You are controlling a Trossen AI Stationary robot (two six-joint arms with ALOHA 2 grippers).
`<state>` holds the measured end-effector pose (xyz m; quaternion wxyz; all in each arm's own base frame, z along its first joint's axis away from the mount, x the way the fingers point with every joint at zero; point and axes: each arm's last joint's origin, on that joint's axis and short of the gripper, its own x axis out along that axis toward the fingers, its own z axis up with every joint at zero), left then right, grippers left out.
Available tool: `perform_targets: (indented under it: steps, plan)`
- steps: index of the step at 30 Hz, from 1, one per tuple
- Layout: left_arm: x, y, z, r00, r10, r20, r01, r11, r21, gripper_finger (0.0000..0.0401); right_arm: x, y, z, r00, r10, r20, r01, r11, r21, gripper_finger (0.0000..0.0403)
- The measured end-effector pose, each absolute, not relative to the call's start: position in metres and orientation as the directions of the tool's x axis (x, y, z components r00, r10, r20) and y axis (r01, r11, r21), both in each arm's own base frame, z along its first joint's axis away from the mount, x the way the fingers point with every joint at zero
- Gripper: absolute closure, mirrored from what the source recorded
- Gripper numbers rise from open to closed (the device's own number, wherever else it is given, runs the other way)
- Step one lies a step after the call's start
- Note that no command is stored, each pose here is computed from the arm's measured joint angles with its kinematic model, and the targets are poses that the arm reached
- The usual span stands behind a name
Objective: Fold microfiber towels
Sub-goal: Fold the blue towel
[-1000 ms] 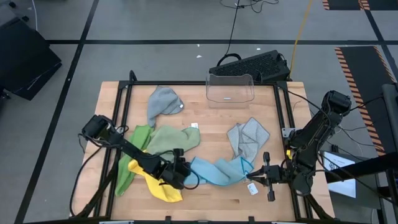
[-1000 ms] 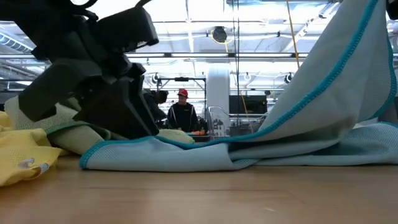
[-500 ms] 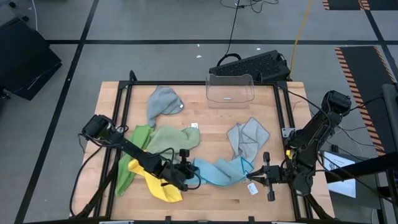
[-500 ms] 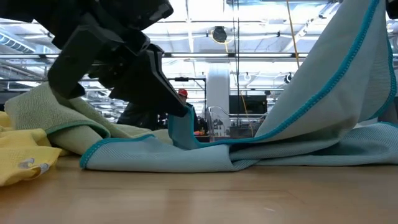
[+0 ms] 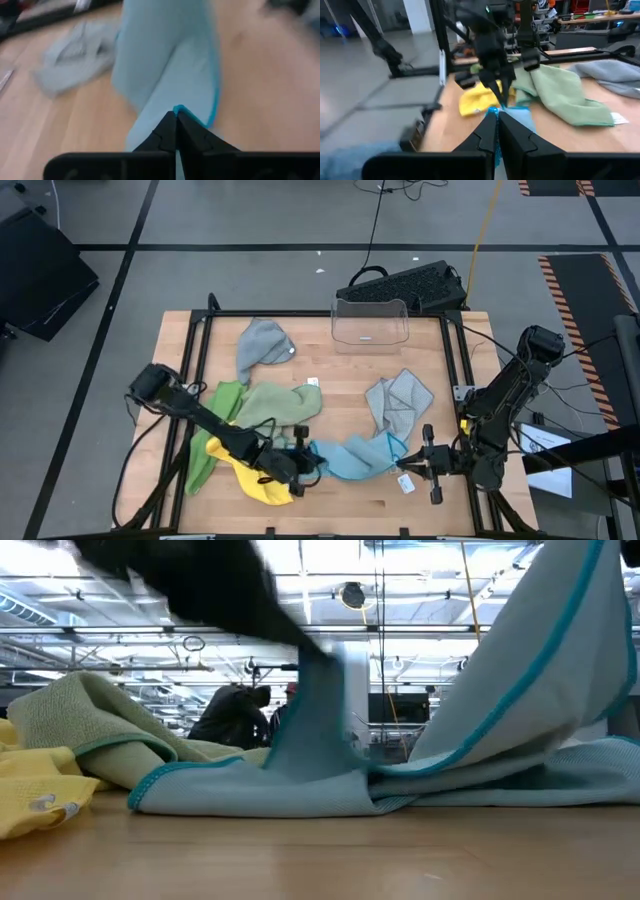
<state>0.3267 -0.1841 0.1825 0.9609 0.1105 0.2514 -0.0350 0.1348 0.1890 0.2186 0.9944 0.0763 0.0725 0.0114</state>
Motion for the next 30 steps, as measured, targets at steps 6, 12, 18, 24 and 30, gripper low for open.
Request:
perform_targets:
  steps: [6, 12, 18, 24, 30]
  plan:
    - [0.303, -0.237, 0.276, 0.959, -0.155, -0.235, 0.202, 0.961, 0.19, 0.0397, 0.13, 0.202, 0.242, 0.98, 0.196, 0.029, -0.198, 0.956, 0.216, 0.0392]
    - [0.28, -0.264, 0.341, 0.994, 0.047, -0.1, -0.006, 0.924, 0.382, 0.0398, 0.134, 0.208, 0.287, 0.992, 0.026, 0.125, -0.039, 0.995, 0.097, 0.0392]
    - [0.279, -0.255, 0.389, 0.981, 0.153, -0.123, -0.088, 0.902, 0.422, 0.0399, 0.141, 0.219, 0.359, 0.991, -0.093, 0.093, 0.1, 0.992, -0.072, 0.0392]
    - [0.264, -0.215, 0.408, 0.906, 0.392, -0.157, -0.304, 0.864, 0.402, 0.0399, 0.14, 0.218, 0.396, 0.996, -0.08, 0.043, 0.085, 0.99, -0.112, 0.0392]
    - [0.256, -0.187, 0.386, 0.853, 0.286, -0.437, -0.209, 0.954, 0.216, 0.0398, 0.128, 0.224, 0.39, 0.999, -0.026, 0.023, 0.028, 0.998, -0.056, 0.0392]
